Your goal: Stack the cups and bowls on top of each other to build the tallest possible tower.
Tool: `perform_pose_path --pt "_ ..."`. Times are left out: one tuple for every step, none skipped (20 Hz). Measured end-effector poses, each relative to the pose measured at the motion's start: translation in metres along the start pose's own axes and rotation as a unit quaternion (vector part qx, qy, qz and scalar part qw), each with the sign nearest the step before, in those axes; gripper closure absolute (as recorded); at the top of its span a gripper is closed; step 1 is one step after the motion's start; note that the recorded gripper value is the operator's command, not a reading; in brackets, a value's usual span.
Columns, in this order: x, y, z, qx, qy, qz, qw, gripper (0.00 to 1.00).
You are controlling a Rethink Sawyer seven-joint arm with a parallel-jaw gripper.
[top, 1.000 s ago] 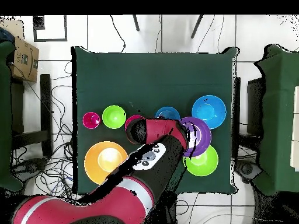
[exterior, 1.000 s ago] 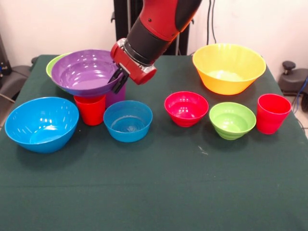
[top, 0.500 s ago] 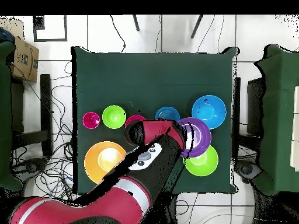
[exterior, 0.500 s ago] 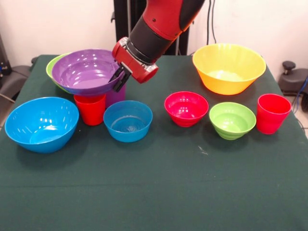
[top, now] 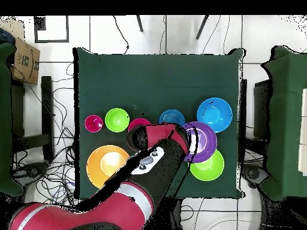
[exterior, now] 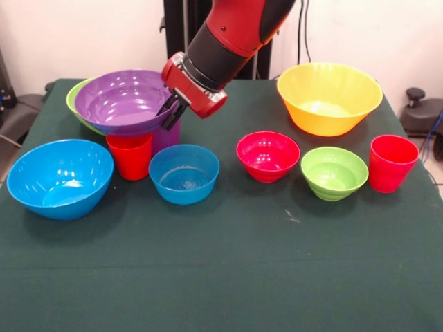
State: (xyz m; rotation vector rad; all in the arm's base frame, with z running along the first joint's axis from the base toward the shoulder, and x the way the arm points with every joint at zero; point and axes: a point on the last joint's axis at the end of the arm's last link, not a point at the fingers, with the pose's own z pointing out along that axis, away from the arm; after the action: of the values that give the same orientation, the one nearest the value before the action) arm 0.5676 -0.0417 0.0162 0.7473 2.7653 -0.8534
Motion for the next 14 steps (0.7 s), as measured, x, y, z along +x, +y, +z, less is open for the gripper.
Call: perform_pose_path --pt "0.0002 -0.0003 0.0001 0.000 0.000 -0.001 1.0000 1.00" --pt "0.0005 -0.0007 0.0003 0.001 -0.001 -0.003 1.0000 1.00" --pt "0.0007 -0.0011 0.0005 0.002 -0.001 -0.004 1.0000 1.00" --pt "0.0010 -0.0016 0.0007 0.002 -0.001 -0.006 1.0000 1.00" --pt "0.0012 -0.0018 0.0008 0.002 -0.002 -0.007 1.0000 1.00" --pt "0.0016 -0.0025 0.0011 0.003 -0.002 -0.010 0.9999 1.00" --pt "0.0018 -0.0030 0.0013 0.004 -0.003 -0.012 0.9999 1.00" --pt "0.0020 -0.0033 0.0015 0.004 -0.003 -0.013 0.9999 1.00" --pt "0.0022 -0.0036 0.0016 0.005 -0.003 -0.014 0.9999 1.00" --pt "0.0023 -0.0039 0.0017 0.005 -0.004 -0.015 0.9999 1.00" --pt "0.0023 -0.0041 0.0018 0.005 -0.004 -0.015 0.9999 1.00" --pt "0.0024 -0.0045 0.0019 0.006 -0.004 -0.017 0.9998 1.00" --pt "0.0025 -0.0046 0.0020 0.006 -0.004 -0.017 0.9998 1.00" --pt "0.0025 -0.0047 0.0020 0.006 -0.004 -0.017 0.9998 1.00"
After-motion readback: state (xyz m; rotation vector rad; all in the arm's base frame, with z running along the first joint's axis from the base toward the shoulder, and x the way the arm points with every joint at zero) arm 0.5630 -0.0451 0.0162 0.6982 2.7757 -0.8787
